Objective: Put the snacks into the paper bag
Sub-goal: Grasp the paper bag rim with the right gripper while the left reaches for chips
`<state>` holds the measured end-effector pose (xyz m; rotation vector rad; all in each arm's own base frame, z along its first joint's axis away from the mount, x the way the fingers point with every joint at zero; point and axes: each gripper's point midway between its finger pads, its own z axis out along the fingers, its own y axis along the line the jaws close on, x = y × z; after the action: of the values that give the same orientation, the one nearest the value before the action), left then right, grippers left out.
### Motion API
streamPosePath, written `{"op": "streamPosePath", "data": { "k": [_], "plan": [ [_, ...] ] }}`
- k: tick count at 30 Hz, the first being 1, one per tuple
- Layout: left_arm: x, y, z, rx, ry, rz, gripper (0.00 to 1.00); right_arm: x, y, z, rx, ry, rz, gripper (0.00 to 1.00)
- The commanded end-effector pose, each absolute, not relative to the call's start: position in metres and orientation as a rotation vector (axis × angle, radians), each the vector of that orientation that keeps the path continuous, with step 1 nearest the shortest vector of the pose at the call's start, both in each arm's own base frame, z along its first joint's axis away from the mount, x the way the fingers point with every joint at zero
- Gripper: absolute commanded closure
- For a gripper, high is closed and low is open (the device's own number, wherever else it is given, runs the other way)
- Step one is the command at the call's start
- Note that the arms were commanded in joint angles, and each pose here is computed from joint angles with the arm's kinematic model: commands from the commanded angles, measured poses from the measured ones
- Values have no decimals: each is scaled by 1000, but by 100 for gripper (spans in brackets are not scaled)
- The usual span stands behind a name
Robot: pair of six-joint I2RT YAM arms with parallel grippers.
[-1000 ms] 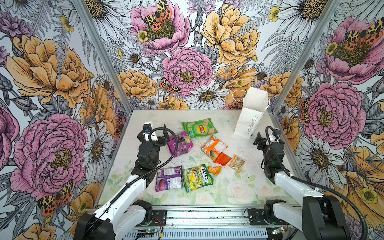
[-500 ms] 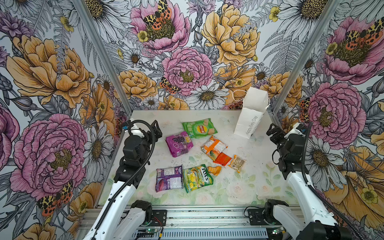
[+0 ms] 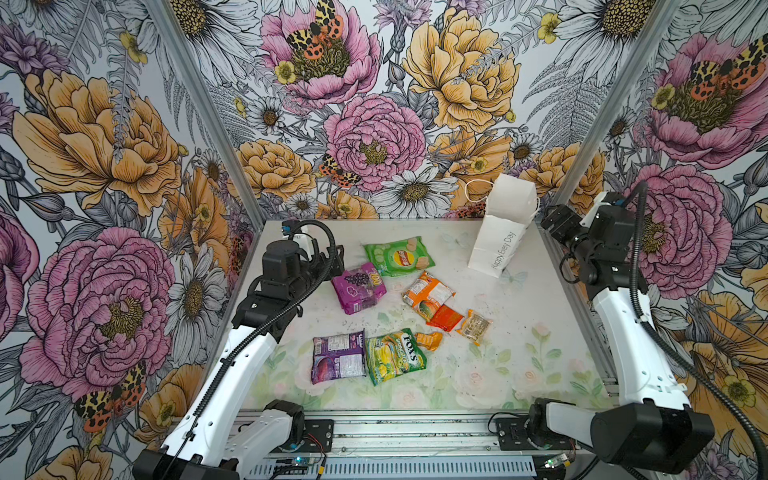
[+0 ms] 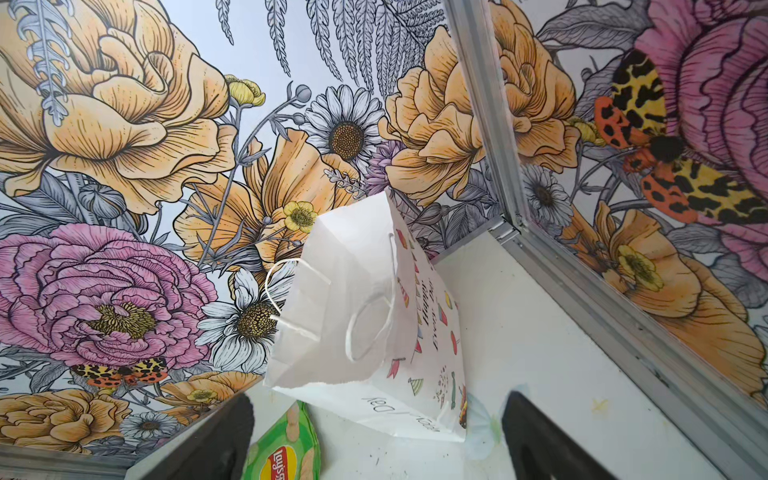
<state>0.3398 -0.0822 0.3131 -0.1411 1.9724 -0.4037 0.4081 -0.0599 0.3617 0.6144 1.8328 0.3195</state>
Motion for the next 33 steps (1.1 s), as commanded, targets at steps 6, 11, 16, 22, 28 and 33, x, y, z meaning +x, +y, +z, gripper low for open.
{"op": "streamPosePath", "data": {
  "k": [6,11,16,22,28,33],
  "plan": [
    [330,-60,304,-146,1981,-252,1,462,-65,341,631,1998,354,8],
    [330,-67,296,-114,2010,-237,1,491,-68,333,636,2056,374,10],
    [325,-62,299,-131,1993,-191,1,508,-75,314,654,2144,343,15],
    [329,-60,294,-141,2006,-167,1,515,-77,301,659,2237,303,23],
    [331,-65,287,-121,2030,-166,1,513,-82,292,655,2308,210,27],
    [332,-66,285,-120,2035,-164,1,515,-75,285,618,2374,167,32]
  ]
}}
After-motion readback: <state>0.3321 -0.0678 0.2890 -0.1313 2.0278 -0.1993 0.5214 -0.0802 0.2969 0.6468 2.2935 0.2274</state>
